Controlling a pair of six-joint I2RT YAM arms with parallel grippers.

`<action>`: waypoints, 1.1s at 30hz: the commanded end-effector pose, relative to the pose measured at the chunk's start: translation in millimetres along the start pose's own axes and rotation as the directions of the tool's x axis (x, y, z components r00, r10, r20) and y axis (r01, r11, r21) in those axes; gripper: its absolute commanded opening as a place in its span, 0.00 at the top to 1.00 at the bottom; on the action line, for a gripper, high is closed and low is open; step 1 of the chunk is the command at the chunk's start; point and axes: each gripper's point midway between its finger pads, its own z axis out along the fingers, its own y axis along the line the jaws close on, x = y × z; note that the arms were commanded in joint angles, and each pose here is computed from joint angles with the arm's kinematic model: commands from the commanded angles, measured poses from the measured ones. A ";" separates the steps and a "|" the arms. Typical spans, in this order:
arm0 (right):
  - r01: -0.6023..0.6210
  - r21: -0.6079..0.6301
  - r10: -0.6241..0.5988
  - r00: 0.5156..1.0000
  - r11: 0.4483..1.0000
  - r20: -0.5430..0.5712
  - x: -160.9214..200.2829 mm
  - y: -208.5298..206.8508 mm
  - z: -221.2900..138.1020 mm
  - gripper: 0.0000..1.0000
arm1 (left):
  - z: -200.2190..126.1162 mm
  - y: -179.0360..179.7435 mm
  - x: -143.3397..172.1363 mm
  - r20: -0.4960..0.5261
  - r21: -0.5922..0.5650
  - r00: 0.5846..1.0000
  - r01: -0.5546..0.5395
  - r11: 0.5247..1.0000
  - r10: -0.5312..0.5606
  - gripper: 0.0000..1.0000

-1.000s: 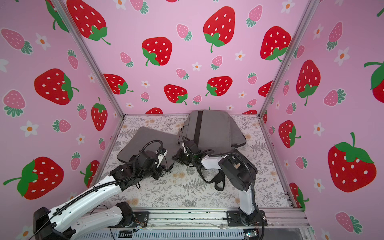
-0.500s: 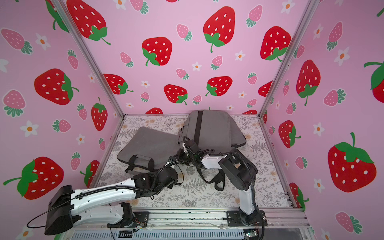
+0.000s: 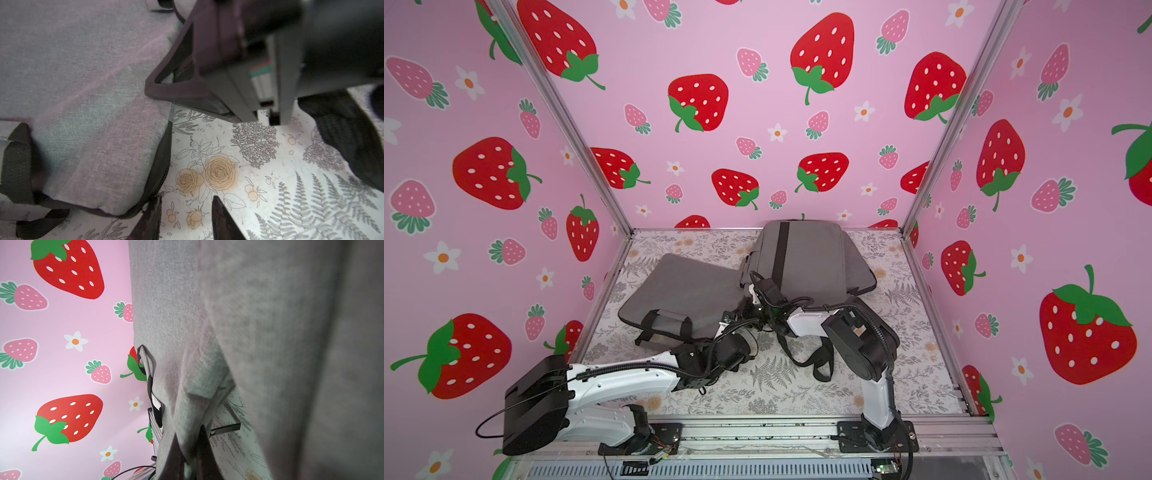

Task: Open the zippered laptop bag and take out the laptop
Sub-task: Unzip the zipper on the zippered laptop bag.

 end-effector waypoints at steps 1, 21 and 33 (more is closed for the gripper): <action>0.019 -0.075 -0.021 1.000 0.997 -0.019 -0.2 28.6 -11.5 1.00 | 5.0 10.2 -5.9 0.001 -0.055 0.997 0.078 0.995 -0.078 0.59; -0.006 -0.048 0.005 1.000 0.999 -0.016 -6.9 7.5 -14.2 1.00 | -2.6 41.9 5.1 -0.084 -0.104 0.986 0.136 0.985 -0.144 0.59; -0.007 -0.050 0.006 1.000 0.999 -0.018 -6.6 4.5 -14.6 1.00 | -15.7 50.6 7.7 -0.095 -0.068 0.974 0.199 0.978 -0.205 0.60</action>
